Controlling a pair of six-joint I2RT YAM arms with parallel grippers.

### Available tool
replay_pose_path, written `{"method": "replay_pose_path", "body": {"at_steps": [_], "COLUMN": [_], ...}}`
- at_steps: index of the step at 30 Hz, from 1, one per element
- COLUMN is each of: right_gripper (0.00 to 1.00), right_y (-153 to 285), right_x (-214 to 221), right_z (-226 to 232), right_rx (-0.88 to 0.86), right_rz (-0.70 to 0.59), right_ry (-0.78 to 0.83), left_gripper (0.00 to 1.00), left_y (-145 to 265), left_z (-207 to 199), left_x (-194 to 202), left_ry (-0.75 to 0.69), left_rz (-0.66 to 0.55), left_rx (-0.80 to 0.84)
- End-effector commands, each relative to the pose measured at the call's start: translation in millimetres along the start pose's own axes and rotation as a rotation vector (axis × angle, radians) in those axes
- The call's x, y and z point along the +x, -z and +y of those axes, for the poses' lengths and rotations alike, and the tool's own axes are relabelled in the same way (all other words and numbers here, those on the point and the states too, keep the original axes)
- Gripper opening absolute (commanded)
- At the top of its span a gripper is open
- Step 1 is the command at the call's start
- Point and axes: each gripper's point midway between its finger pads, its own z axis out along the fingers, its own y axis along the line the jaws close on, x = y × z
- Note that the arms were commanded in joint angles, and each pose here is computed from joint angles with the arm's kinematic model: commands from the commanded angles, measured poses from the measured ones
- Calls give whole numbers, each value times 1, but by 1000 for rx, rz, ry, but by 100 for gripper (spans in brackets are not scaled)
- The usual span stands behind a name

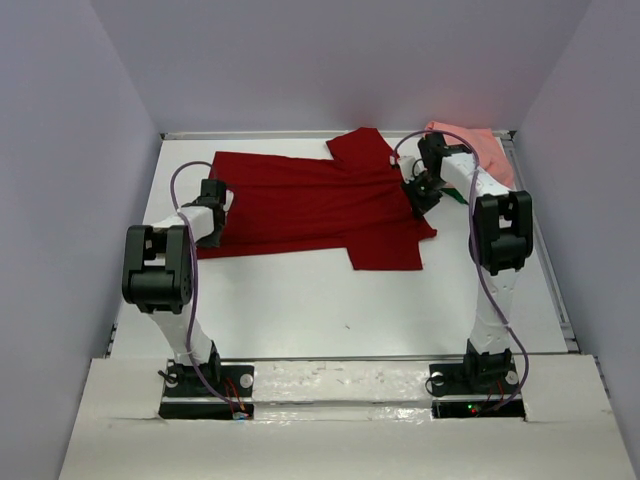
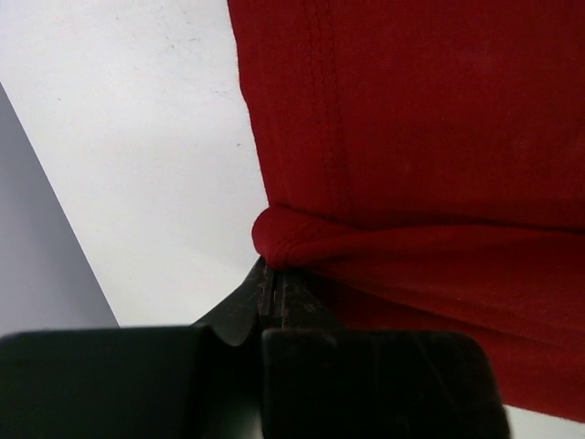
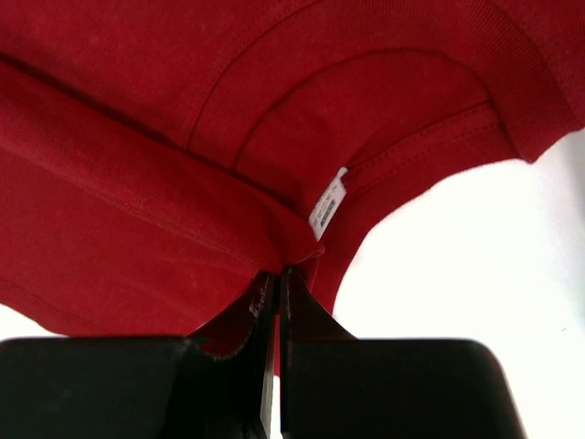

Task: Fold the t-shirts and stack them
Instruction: Fold the flattened tshirt in 1/3 of the way

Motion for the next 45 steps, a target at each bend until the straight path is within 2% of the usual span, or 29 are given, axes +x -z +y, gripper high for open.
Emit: {"method": "replay_pose_path", "body": {"at_steps": [1,7,9,10,12,13,14,15,16,19,20,23,26,32,38,40,45], "right_gripper": [0,0,0,0,17,27,42,56,61,69,76,86,89,91,92,92,92], "right_y": [4,0,-1,-1,-1,-1,-2,-2,-2,-2,0,5,19,55,119,138,152], "right_x": [-18,-22,-23,-24,-25,-25,-25,-24,-24,-25,-25,-26,-29,-37,-46,-49,-46], "right_z": [-16,-20,-22,-22,-24,-25,-25,-26,-26,-26,-27,-27,-27,-26,-7,3,23], "right_rx": [58,67,71,74,80,84,84,87,88,89,92,102,117,149,149,129,55], "right_rz": [-37,-36,-39,-37,-38,-36,-34,-32,-31,-33,-35,-40,-56,-102,-207,-249,-273], "right_ry": [14,14,15,15,14,15,15,16,16,16,17,15,21,30,43,49,42], "left_gripper": [0,0,14,26,40,50,58,74,79,91,96,99,99,99,99,99,99], "left_y": [-1,-8,-9,-9,-9,-8,-8,-8,-7,-6,-5,-1,8,44,92,104,113], "left_z": [16,16,18,18,20,20,21,22,23,24,25,28,34,59,86,87,84], "left_x": [-17,-20,-22,-23,-24,-24,-25,-25,-25,-26,-26,-27,-30,-43,-55,-57,-55], "left_ry": [22,20,27,28,29,28,29,32,34,35,36,38,41,70,111,120,126], "left_rz": [-24,-10,-12,-15,-15,-15,-16,-17,-17,-21,-21,-23,-36,-86,-164,-192,-195], "left_rx": [-74,-89,-98,-100,-105,-109,-111,-118,-121,-124,-127,-134,-144,-182,-210,-189,-174]}}
